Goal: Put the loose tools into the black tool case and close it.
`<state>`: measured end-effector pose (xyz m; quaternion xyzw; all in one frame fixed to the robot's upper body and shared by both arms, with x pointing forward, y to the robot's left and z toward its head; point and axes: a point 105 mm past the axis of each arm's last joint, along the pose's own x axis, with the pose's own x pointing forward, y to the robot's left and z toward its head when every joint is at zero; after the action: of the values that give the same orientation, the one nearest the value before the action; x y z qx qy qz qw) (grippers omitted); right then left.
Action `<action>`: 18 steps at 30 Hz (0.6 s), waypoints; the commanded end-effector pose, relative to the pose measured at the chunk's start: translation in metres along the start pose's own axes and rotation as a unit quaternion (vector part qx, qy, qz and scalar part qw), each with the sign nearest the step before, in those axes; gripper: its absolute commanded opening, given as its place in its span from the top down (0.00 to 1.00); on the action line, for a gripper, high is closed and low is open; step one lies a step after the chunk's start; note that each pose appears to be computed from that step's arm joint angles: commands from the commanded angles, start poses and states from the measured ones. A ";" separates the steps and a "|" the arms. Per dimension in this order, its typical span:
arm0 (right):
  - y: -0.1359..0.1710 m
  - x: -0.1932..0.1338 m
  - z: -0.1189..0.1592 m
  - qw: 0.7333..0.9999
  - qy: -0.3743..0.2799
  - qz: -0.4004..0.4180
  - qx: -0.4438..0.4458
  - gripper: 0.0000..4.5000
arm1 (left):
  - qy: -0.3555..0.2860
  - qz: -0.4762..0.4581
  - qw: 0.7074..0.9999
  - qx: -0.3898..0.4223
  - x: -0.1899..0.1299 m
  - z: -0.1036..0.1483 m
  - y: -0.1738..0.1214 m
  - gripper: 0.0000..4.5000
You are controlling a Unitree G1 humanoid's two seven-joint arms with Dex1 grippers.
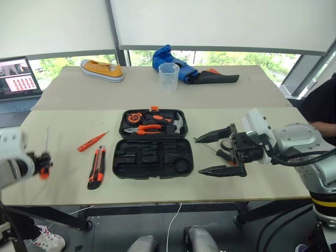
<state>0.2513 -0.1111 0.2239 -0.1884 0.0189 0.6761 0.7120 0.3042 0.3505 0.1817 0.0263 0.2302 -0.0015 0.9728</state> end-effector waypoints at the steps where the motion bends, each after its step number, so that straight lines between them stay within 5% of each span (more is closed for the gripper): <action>1: -0.002 -0.009 0.008 0.999 -0.003 -0.028 -0.016 0.00 | -0.077 -0.189 0.958 0.201 -0.006 0.039 -0.062 0.88; 5: -0.006 -0.012 0.006 0.998 -0.002 -0.055 -0.013 0.00 | -0.060 -0.347 0.863 0.362 -0.005 0.032 -0.109 0.88; 10: -0.009 -0.014 0.001 0.996 0.001 -0.089 -0.006 0.00 | -0.046 -0.429 0.765 0.478 0.013 0.023 -0.145 0.88; 18: -0.005 -0.016 -0.002 0.992 -0.001 -0.122 -0.001 0.00 | -0.051 -0.435 0.723 0.534 0.057 0.028 -0.176 0.88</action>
<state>0.2597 -0.1262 0.2163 -0.1798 0.0167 0.5929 0.7848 0.3568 0.1760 0.1642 0.4128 0.1410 -0.5576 0.7062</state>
